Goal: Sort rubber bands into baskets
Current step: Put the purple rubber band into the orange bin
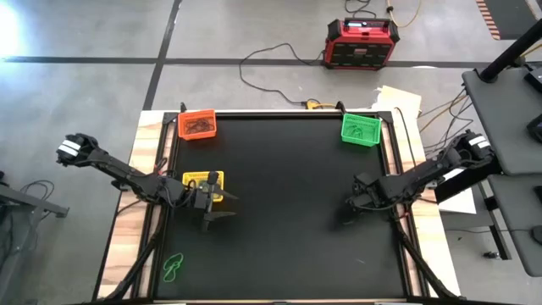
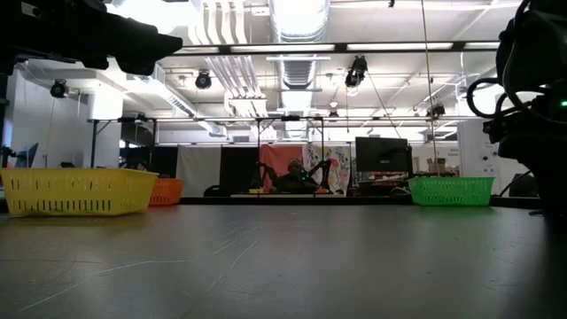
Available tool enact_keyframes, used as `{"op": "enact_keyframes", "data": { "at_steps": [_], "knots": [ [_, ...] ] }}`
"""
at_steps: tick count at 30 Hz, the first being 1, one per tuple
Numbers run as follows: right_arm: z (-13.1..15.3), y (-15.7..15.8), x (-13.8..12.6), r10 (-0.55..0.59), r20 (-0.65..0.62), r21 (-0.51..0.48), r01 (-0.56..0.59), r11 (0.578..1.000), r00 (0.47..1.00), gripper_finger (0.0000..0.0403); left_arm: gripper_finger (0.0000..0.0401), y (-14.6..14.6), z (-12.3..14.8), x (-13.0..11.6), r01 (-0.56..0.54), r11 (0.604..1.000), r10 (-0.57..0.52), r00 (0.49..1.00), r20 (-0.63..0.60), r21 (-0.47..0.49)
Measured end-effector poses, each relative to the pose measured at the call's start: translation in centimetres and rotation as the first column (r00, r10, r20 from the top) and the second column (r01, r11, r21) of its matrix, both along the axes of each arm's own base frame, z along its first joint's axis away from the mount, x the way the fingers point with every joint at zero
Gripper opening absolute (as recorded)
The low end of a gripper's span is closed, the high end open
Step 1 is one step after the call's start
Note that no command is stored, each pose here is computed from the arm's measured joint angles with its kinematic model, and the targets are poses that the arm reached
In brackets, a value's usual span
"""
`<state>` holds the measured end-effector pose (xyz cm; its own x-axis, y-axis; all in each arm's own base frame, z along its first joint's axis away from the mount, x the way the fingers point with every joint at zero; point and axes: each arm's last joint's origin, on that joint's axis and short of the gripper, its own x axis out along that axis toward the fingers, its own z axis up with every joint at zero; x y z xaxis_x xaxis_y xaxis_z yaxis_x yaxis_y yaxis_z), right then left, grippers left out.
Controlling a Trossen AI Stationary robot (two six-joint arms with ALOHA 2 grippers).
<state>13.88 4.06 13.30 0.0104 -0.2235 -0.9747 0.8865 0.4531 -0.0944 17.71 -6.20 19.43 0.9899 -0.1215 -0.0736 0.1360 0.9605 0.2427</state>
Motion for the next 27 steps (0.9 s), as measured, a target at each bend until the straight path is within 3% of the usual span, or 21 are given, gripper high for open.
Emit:
{"op": "enact_keyframes", "data": {
  "at_steps": [4, 9, 13, 15, 18, 21, 27],
  "knots": [
    [0.0, -0.2, 0.2, 0.015, 0.002, 0.014, -0.015, 1.000, 1.000, 0.0100, 0.0201, 0.0, 0.0, 0.0, 0.000, 1.000, 0.000, 1.000, 0.000, 0.000],
    [-0.1, -0.2, 0.2, 0.042, -0.001, 0.014, -0.042, 0.999, 0.999, 0.0022, 0.0201, 0.0, 0.0, 0.0, 0.000, 1.000, 0.000, 1.000, 0.000, 0.000],
    [0.3, -0.1, 0.7, 0.050, 0.020, 0.012, -0.050, 0.999, 0.999, 0.0013, 0.0201, 0.0, 0.0, 0.0, 0.000, 1.000, 0.000, 1.000, 0.000, 0.000],
    [1.0, 0.1, 1.7, 0.067, 0.095, -0.004, -0.067, 0.998, 0.993, 0.0012, 0.0201, 0.0, 0.0, 0.0, 0.000, 1.000, 0.000, 1.000, 0.000, 0.000],
    [2.6, 0.6, 3.9, 0.124, 0.250, -0.043, -0.116, 0.992, 0.960, 0.0012, 0.0201, 0.0, 0.0, 0.0, 0.000, 1.000, 0.000, 1.000, 0.000, 0.000],
    [4.3, 0.8, 6.4, 0.198, 0.407, -0.099, -0.173, 0.980, 0.892, 0.0012, 0.0201, 0.0, 0.0, 0.0, 0.000, 1.000, 0.000, 1.000, 0.000, 0.000],
    [5.8, -0.6, 11.9, 0.319, 0.523, -0.223, -0.235, 0.946, 0.790, 0.0012, 0.0201, 0.0, 0.0, 0.0, 0.000, 1.000, 0.000, 1.000, 0.000, 0.000]
  ]
}}
